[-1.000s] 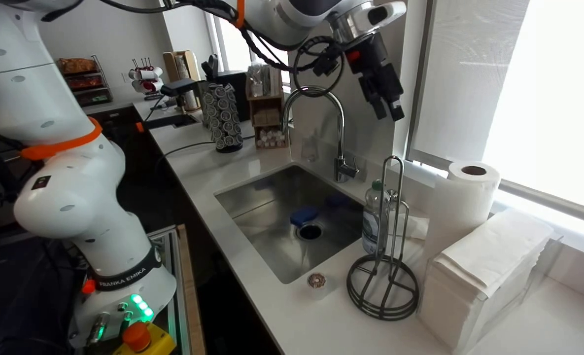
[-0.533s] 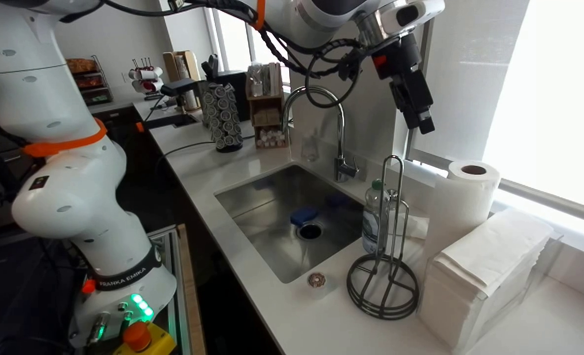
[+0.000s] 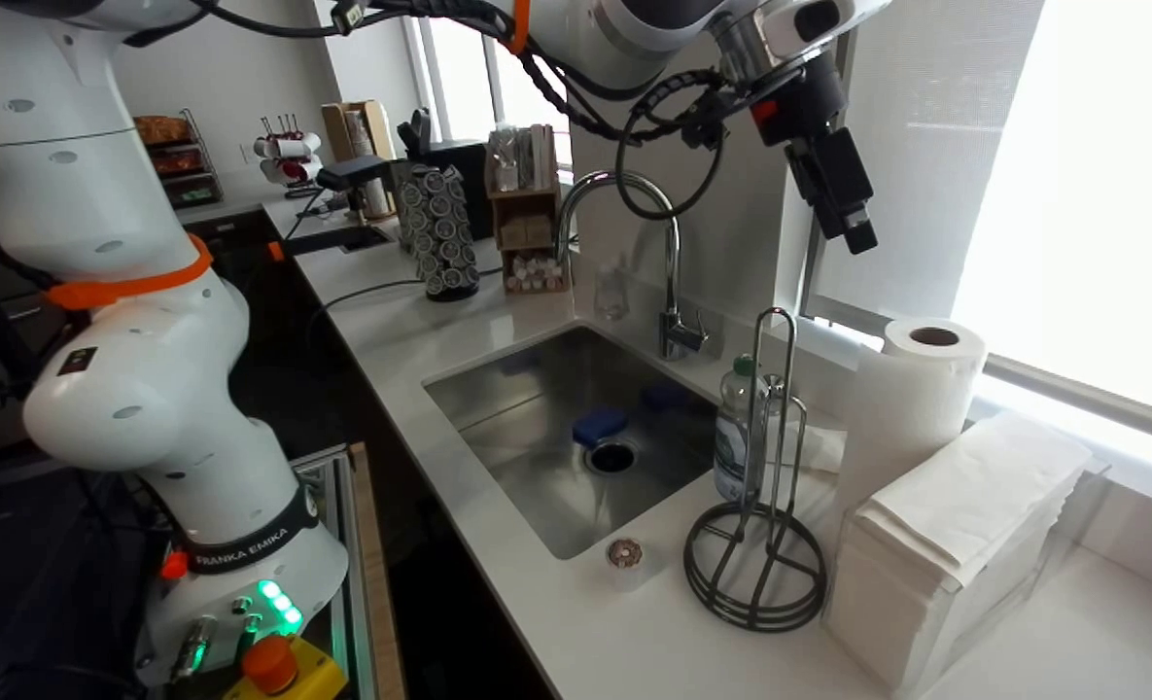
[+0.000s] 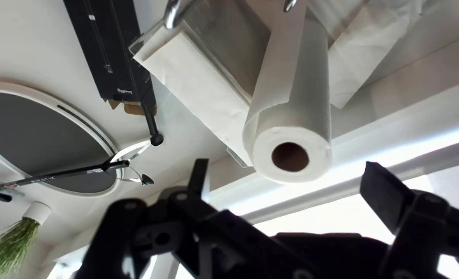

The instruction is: Pick up the paper towel roll and place it on the paper towel holder

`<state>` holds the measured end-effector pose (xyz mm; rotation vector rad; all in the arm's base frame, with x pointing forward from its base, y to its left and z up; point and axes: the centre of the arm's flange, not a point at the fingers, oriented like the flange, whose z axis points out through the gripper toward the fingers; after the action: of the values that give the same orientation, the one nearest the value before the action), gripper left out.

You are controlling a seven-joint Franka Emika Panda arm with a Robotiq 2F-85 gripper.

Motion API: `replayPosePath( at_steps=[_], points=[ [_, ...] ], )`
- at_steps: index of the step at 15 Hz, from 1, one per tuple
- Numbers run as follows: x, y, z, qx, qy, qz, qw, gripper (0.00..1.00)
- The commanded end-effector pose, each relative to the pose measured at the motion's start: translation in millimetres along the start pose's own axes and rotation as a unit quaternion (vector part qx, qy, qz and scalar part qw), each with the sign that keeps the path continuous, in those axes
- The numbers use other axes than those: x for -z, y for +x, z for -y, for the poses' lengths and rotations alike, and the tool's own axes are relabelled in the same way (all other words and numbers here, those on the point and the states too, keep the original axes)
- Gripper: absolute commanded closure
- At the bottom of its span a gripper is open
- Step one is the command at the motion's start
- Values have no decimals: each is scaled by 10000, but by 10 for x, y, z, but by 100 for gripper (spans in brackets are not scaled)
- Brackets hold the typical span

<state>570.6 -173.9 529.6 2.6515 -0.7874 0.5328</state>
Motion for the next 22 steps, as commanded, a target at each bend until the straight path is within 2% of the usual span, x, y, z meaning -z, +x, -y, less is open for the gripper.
replayPosePath(
  at_steps=[1, 4, 6, 9, 13, 17, 22],
  points=[
    [-279, 165, -201, -670, 341, 115, 9971, 0],
    [-552, 230, -427, -1129, 550, 237, 9918, 0],
    [-700, 278, -529, -1414, 692, 173, 9874, 0],
    [-913, 336, -578, -1545, 932, 121, 9835, 0],
    [-1103, 477, -558, -1324, 1238, 231, 9832, 0],
    [-1231, 599, -625, -1025, 1308, 227, 9858, 0],
    [-1429, 579, -590, -539, 1501, 398, 9864, 0]
  ],
)
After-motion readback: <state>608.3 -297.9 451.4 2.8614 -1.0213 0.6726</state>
